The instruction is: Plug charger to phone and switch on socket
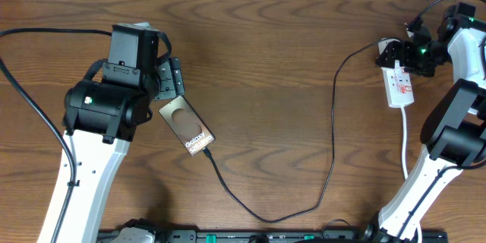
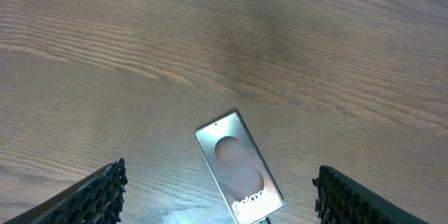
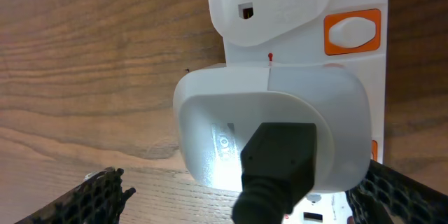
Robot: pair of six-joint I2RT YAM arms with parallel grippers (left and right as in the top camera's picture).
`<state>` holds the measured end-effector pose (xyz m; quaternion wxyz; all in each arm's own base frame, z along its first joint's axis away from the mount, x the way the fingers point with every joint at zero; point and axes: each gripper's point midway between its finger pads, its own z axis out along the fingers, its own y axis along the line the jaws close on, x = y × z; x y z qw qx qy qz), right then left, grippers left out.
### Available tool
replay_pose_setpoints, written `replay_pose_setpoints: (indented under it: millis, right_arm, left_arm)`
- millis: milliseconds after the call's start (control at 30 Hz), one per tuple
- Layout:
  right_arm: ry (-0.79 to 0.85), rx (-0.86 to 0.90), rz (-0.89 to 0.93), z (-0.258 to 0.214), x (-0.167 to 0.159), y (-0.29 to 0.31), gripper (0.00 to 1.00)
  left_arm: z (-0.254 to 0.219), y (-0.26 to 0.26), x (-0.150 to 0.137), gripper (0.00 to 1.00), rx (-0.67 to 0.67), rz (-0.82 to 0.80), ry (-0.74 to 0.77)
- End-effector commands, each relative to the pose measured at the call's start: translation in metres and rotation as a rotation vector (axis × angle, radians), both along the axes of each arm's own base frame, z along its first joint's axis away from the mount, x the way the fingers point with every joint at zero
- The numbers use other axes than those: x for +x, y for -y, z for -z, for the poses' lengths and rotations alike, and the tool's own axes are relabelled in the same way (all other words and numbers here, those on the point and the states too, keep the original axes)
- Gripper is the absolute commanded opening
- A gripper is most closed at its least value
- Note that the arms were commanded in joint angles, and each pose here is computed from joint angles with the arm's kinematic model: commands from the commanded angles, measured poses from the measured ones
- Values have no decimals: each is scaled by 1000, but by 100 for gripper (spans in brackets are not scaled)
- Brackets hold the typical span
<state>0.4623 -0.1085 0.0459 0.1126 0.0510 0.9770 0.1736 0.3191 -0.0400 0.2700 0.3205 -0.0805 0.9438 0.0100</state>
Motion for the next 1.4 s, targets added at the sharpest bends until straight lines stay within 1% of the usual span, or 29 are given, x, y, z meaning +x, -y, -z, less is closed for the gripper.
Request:
replay_pose_setpoints:
  millis: [0, 167, 333, 600, 1000, 1367]
  right_arm:
    - [37, 148, -51, -8, 8, -42, 96]
    - [40, 180, -51, -3, 6, -47, 95]
    - [22, 205, -38, 5, 1, -52, 93]
    - [-3, 225, -65, 10, -3, -69, 89]
    - [-12, 229, -82, 11, -2, -84, 90]
    - [-9, 339, -84, 30, -11, -109, 88]
  left_arm:
    - [-5, -2, 2, 85, 13, -3, 13]
    - [-5, -2, 2, 85, 13, -3, 13]
    - [-5, -2, 2, 85, 13, -3, 13]
    - [-5, -2, 2, 85, 13, -3, 13]
    - [-5, -2, 2, 85, 13, -3, 13]
    - [-5, -2, 2, 85, 13, -3, 13]
